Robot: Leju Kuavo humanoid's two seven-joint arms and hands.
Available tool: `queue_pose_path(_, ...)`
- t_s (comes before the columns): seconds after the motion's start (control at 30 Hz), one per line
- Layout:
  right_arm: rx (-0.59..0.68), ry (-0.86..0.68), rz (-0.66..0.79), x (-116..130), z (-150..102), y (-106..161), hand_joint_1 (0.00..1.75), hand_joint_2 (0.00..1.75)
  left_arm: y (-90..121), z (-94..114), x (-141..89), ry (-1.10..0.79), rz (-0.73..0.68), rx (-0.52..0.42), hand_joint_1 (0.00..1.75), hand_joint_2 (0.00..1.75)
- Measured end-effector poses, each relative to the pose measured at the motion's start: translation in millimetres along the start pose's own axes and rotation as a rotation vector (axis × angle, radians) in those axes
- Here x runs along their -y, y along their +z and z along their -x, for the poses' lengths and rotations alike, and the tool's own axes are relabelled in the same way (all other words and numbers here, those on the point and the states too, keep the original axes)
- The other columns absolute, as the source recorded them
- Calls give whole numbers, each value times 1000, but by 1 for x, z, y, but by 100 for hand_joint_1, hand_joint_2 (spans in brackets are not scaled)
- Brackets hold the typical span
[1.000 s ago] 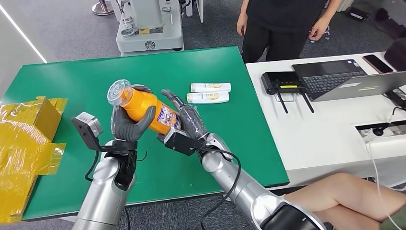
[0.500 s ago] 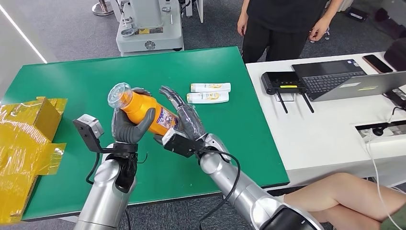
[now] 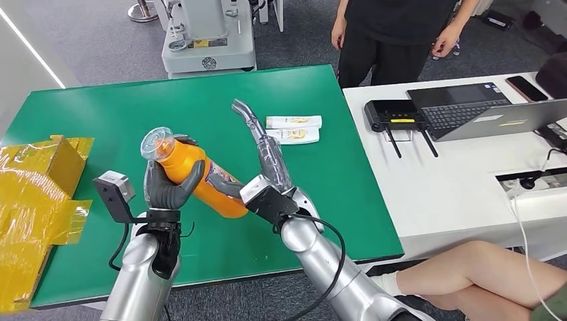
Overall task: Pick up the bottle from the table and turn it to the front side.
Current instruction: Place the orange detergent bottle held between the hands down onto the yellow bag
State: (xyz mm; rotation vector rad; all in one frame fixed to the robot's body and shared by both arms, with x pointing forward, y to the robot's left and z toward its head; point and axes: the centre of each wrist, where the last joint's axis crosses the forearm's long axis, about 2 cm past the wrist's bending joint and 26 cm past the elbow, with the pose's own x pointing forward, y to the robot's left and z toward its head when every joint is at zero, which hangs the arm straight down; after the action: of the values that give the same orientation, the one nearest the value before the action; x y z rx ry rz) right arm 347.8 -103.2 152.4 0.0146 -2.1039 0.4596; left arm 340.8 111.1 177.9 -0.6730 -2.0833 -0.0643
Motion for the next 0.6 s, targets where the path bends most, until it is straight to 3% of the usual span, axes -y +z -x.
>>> queue_pose_path(0.6,48,-16,38,0,-13,1,0,175,1,-3,-6,-17,-27,13,175,175)
